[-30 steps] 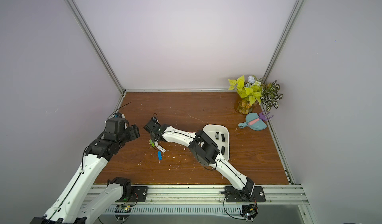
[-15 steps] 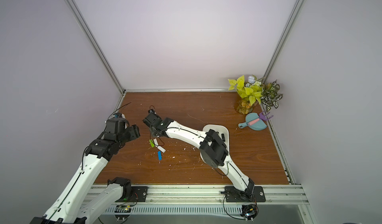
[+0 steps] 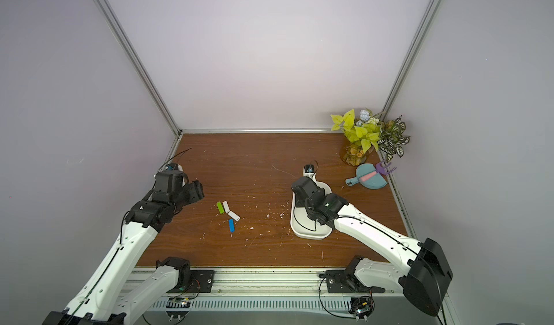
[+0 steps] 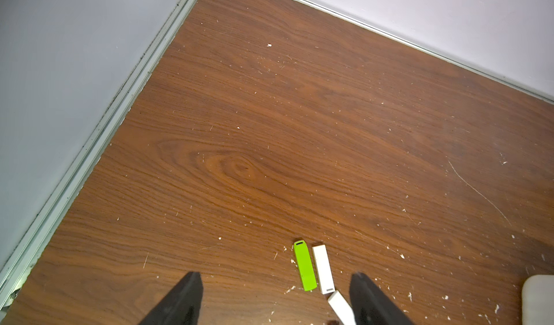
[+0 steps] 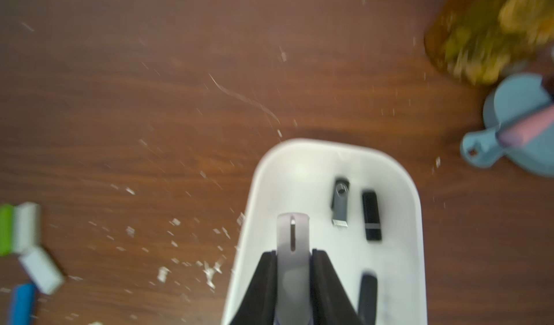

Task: Put the usb flash drive into the storage box
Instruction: Place the USB flash in the storage box.

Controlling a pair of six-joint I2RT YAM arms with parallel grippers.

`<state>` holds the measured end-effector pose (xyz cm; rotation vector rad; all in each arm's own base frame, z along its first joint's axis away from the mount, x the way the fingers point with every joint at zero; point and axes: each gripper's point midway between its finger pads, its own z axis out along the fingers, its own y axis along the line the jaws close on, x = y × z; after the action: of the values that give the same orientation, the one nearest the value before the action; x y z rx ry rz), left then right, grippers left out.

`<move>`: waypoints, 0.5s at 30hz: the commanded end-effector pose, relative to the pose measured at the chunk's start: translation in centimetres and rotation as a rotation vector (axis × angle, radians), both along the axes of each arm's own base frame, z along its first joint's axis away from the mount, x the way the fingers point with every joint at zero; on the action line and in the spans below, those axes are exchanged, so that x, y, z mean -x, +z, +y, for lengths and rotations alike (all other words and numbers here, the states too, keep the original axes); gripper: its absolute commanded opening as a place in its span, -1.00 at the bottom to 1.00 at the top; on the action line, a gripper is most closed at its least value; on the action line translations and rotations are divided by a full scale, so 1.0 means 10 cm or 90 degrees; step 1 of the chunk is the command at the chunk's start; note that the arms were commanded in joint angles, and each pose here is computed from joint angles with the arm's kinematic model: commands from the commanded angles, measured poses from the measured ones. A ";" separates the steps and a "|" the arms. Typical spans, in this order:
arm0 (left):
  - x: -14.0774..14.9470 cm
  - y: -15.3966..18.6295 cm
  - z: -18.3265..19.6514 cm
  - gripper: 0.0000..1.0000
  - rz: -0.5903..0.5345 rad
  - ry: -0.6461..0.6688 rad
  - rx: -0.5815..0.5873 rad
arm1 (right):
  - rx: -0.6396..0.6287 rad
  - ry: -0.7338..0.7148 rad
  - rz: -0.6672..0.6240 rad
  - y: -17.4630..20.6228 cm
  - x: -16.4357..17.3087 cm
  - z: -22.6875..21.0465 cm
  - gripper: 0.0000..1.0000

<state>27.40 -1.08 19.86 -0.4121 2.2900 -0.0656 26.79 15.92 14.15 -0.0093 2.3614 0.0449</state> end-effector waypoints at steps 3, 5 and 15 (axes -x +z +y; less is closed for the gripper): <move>-0.01 -0.08 -0.05 0.54 0.015 -0.017 0.000 | -0.076 -0.056 0.054 -0.49 0.16 -0.13 -0.56; -0.01 -0.08 -0.06 0.54 0.017 -0.018 0.000 | -0.072 -0.069 0.065 -0.63 0.17 -0.18 -0.56; -0.01 -0.11 -0.06 0.54 0.022 -0.019 0.001 | -0.065 -0.095 0.081 -0.91 0.10 -0.27 -0.56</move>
<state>27.57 -1.34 19.31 -0.4055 2.3135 -0.0707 25.00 12.64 4.66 0.1875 2.5100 0.0448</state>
